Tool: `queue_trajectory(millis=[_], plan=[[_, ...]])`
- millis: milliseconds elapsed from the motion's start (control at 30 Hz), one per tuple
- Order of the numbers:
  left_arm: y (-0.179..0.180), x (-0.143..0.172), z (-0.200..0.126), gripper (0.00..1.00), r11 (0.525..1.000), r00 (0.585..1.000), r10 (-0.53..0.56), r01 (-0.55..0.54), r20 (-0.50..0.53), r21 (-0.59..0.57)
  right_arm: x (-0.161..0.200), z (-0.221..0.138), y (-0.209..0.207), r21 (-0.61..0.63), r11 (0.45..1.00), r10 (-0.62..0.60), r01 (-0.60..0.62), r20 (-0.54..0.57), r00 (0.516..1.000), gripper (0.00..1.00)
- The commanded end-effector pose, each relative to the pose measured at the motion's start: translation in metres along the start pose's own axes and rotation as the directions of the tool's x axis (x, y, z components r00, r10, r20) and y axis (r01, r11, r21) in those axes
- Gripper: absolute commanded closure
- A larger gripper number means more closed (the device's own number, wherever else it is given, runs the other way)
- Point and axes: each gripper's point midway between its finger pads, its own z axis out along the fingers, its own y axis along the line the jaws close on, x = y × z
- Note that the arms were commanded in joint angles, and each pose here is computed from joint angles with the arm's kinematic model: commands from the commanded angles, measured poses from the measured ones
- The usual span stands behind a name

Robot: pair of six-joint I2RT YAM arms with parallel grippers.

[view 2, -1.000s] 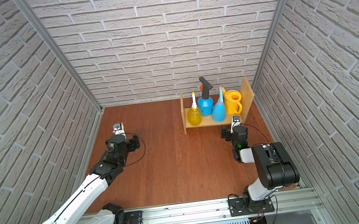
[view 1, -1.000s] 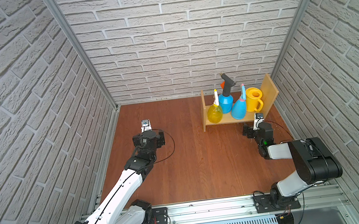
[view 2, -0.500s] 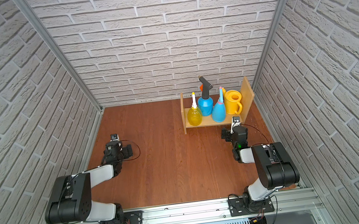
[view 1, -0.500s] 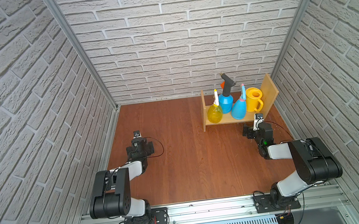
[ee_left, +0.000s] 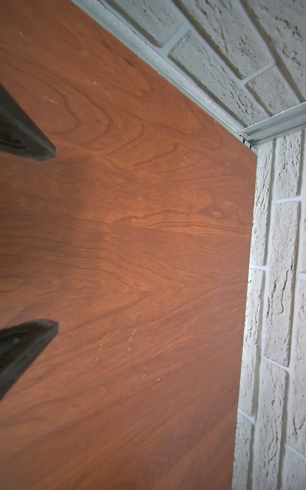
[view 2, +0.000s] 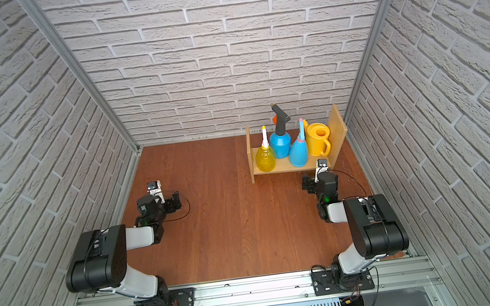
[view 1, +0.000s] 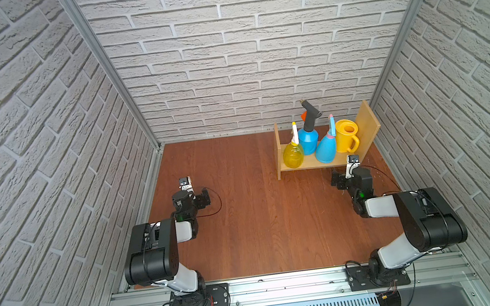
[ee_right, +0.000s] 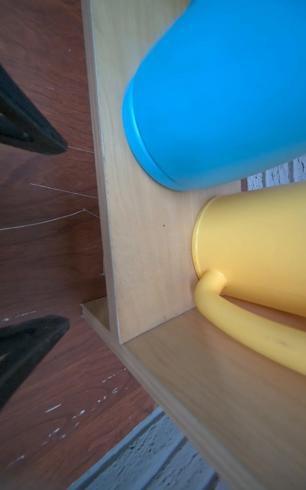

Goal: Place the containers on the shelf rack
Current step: Reset both arms

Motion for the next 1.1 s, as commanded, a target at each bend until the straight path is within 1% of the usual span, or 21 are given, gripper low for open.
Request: queue_trajectory(millis=[0,133,300,367,533,567,633,933,1067], plan=[[-0.003,-0.016,-0.001,0.02,1.000,0.998,-0.008,0.006,0.063,0.020,-0.013,-0.002,-0.003,0.010,1.000,0.010,-0.010,0.048,0.999,0.01],[-0.003,-0.015,-0.001,0.02,1.000,0.998,-0.008,0.007,0.062,0.020,-0.014,-0.006,-0.003,0.013,1.000,0.009,-0.010,0.070,0.998,0.01],[-0.003,-0.015,-0.001,0.02,1.000,0.998,-0.008,0.007,0.061,0.021,-0.015,-0.026,-0.006,0.015,1.000,0.016,-0.019,0.174,0.985,0.01],[-0.003,-0.015,-0.001,0.02,1.000,0.998,-0.007,0.006,0.062,0.022,-0.015,-0.031,-0.006,0.014,1.000,0.017,-0.020,0.197,0.980,0.01],[-0.003,-0.015,-0.001,0.02,1.000,0.998,-0.008,0.007,0.060,0.021,-0.020,-0.032,-0.005,0.016,1.000,0.011,-0.015,0.218,0.976,0.01],[-0.003,-0.015,-0.001,0.02,1.000,0.998,-0.008,0.007,0.060,0.020,-0.012,-0.036,-0.006,0.024,1.000,0.005,-0.010,0.210,0.978,0.01],[-0.003,-0.015,-0.001,0.02,1.000,0.998,-0.007,0.006,0.062,0.021,-0.009,-0.041,-0.007,0.033,0.999,0.005,-0.013,0.228,0.974,0.01],[-0.003,-0.015,-0.001,0.02,1.000,0.998,-0.008,0.006,0.062,0.021,-0.009,-0.043,-0.009,0.042,0.999,0.011,-0.021,0.232,0.973,0.01],[-0.003,-0.015,-0.001,0.02,1.000,0.998,-0.008,0.007,0.060,0.020,-0.009,-0.047,-0.013,0.053,0.998,0.022,-0.037,0.254,0.967,0.01]])
